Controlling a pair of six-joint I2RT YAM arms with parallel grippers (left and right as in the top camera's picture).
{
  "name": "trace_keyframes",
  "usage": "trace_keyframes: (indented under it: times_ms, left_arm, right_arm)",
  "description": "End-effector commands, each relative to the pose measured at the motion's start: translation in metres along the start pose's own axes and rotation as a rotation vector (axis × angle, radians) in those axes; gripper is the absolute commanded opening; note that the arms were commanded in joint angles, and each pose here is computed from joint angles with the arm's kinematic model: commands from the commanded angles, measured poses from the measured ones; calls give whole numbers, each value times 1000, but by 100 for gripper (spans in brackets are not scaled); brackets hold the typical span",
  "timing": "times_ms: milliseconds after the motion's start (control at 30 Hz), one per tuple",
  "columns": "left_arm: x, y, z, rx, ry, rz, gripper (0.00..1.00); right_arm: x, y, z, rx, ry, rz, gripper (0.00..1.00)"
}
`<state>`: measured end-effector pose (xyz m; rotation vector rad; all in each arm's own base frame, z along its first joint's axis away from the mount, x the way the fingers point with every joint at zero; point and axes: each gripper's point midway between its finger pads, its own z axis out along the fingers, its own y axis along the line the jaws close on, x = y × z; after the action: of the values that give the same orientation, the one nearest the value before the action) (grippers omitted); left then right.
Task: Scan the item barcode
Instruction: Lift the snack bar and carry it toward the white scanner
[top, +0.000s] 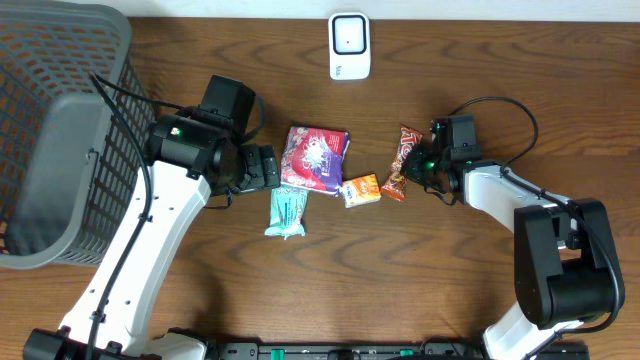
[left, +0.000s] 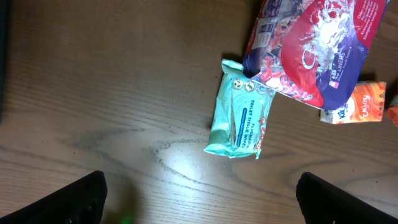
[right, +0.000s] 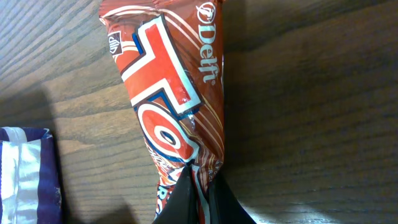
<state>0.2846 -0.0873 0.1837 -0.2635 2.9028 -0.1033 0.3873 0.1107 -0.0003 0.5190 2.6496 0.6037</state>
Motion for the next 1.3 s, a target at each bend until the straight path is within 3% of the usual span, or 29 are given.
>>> trace_keyframes:
  times_ms: [0, 500, 1100, 1267]
  left_arm:
    - [3, -1, 2, 0, 13, 9, 98]
    - [3, -1, 2, 0, 13, 9, 98]
    - [3, -1, 2, 0, 13, 9, 98]
    - [3, -1, 2, 0, 13, 9, 98]
  right_arm:
    - [34, -23, 18, 71, 92, 13, 1]
    - [5, 38, -8, -147, 44, -38, 1]
    - [1, 55, -23, -205, 30, -37, 1]
    - [-13, 89, -34, -374, -6, -38, 1]
